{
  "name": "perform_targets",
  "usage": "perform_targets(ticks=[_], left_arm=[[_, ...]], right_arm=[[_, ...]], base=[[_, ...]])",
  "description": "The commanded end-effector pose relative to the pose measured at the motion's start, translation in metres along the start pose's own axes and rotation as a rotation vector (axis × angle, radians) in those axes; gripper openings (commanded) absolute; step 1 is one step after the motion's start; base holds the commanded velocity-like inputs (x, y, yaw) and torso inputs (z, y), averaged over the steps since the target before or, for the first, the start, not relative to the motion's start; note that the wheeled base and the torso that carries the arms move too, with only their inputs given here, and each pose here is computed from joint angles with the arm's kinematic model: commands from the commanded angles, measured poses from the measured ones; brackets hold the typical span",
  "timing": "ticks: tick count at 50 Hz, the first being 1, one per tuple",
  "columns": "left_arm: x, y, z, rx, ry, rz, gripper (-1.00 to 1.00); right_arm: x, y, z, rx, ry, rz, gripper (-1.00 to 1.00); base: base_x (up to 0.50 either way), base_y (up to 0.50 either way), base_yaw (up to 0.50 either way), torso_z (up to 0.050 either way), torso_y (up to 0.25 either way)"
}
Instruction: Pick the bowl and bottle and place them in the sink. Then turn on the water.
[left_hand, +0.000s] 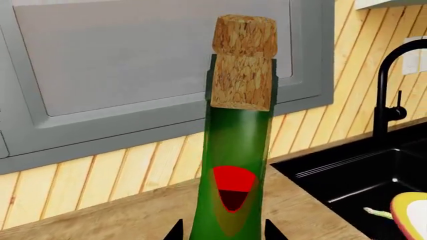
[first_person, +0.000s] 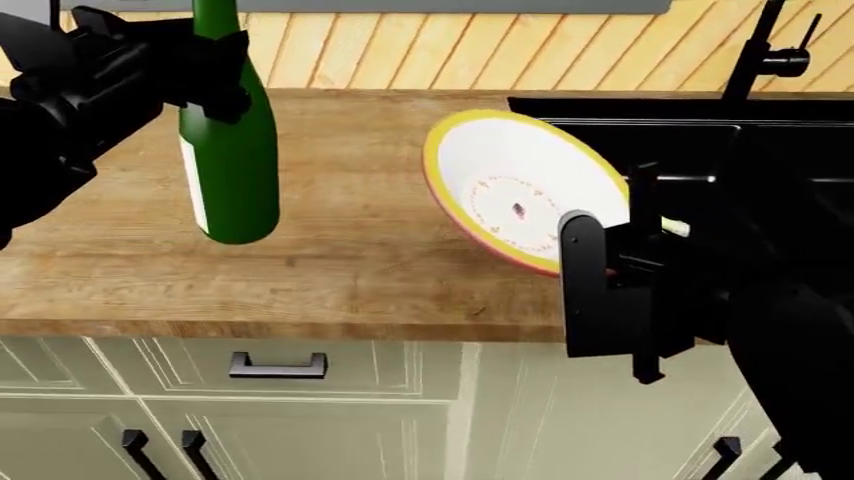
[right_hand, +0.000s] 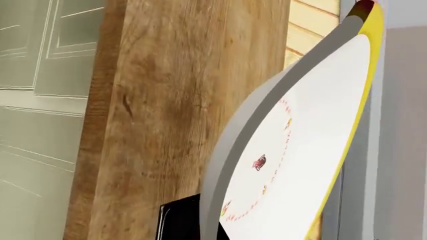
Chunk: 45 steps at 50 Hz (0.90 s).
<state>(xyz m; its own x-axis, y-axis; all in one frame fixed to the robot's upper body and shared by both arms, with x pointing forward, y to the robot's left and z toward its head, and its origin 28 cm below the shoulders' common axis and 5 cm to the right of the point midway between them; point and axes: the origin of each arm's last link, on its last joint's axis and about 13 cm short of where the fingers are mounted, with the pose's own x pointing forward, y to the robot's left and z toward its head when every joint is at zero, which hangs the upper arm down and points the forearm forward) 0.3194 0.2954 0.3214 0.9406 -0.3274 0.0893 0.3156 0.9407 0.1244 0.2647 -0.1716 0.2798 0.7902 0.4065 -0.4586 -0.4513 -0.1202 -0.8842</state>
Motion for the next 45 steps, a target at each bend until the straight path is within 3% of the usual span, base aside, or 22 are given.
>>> perform_targets(ticks=[1, 45], left_arm=[[-0.0003, 0.0004, 0.0049, -0.002, -0.024, 0.010, -1.00], [0.0020, -0.0002, 0.0038, 0.001, -0.025, 0.009, -1.00]], right_arm=[[-0.0025, -0.0024, 0.0000, -0.014, 0.009, -0.029, -1.00], [-0.0100, 0.0029, -0.0038, 0.000, 0.039, -0.015, -1.00]], base=[[-0.50, -0.01, 0.00, 0.000, 0.000], [-0.50, -0.01, 0.00, 0.000, 0.001]])
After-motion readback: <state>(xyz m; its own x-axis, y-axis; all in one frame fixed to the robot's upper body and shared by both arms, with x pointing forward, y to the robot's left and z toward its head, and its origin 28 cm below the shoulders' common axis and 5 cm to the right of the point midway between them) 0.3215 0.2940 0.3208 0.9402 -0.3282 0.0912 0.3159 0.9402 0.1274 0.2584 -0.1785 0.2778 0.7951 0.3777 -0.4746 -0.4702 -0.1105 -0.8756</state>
